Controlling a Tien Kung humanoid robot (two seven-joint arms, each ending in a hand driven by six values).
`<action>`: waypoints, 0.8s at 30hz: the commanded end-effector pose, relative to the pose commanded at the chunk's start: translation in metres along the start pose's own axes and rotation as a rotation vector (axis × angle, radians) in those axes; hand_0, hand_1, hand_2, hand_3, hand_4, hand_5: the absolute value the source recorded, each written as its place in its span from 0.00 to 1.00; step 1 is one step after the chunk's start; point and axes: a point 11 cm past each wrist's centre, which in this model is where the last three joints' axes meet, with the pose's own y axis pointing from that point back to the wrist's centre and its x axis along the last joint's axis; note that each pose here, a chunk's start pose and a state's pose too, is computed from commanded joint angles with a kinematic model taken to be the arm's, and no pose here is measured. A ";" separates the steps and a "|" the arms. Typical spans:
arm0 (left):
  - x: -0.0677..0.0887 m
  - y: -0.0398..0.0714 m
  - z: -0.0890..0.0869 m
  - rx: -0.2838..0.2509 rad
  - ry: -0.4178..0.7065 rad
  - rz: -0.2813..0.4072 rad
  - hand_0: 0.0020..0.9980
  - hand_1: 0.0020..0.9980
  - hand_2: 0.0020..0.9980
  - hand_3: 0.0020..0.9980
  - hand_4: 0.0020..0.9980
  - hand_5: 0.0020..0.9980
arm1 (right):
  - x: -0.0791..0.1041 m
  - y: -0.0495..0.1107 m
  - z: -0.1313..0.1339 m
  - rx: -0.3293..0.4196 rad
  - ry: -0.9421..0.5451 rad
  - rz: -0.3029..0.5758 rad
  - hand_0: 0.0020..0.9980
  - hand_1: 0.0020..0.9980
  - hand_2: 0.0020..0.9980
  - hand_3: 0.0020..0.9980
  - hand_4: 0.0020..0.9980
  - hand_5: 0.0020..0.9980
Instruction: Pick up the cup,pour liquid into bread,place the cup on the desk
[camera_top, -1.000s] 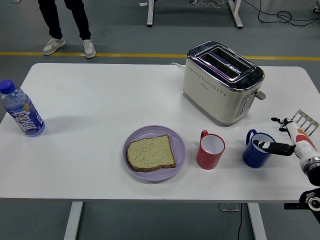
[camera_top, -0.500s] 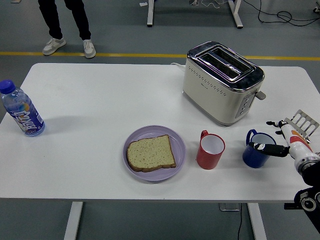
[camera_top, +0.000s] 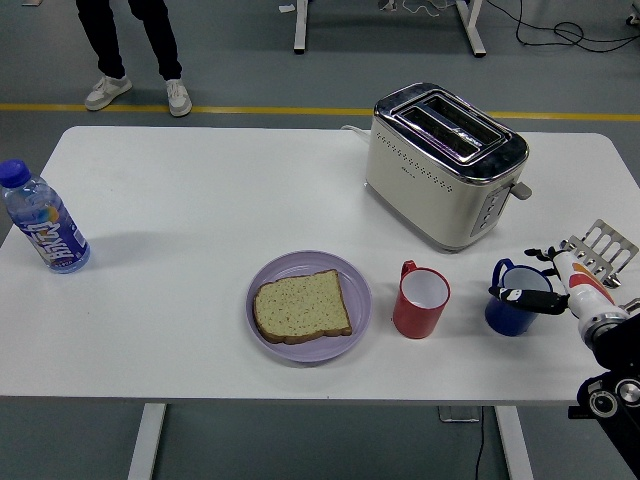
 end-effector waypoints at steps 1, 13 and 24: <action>0.000 0.000 0.000 0.000 0.000 0.000 0.69 0.70 0.70 0.56 0.25 1.00 | -0.001 -0.001 0.001 -0.005 0.000 -0.001 0.87 0.74 0.84 0.81 0.98 0.40; 0.000 0.000 0.001 -0.004 0.003 0.001 0.69 0.70 0.70 0.56 0.26 1.00 | -0.004 -0.007 0.004 -0.024 0.003 -0.003 0.87 0.73 0.84 0.81 0.99 0.42; 0.000 0.000 0.002 -0.004 0.004 0.000 0.69 0.70 0.70 0.56 0.26 1.00 | -0.005 -0.009 0.005 -0.029 0.027 0.014 0.87 0.73 0.83 0.81 0.99 0.42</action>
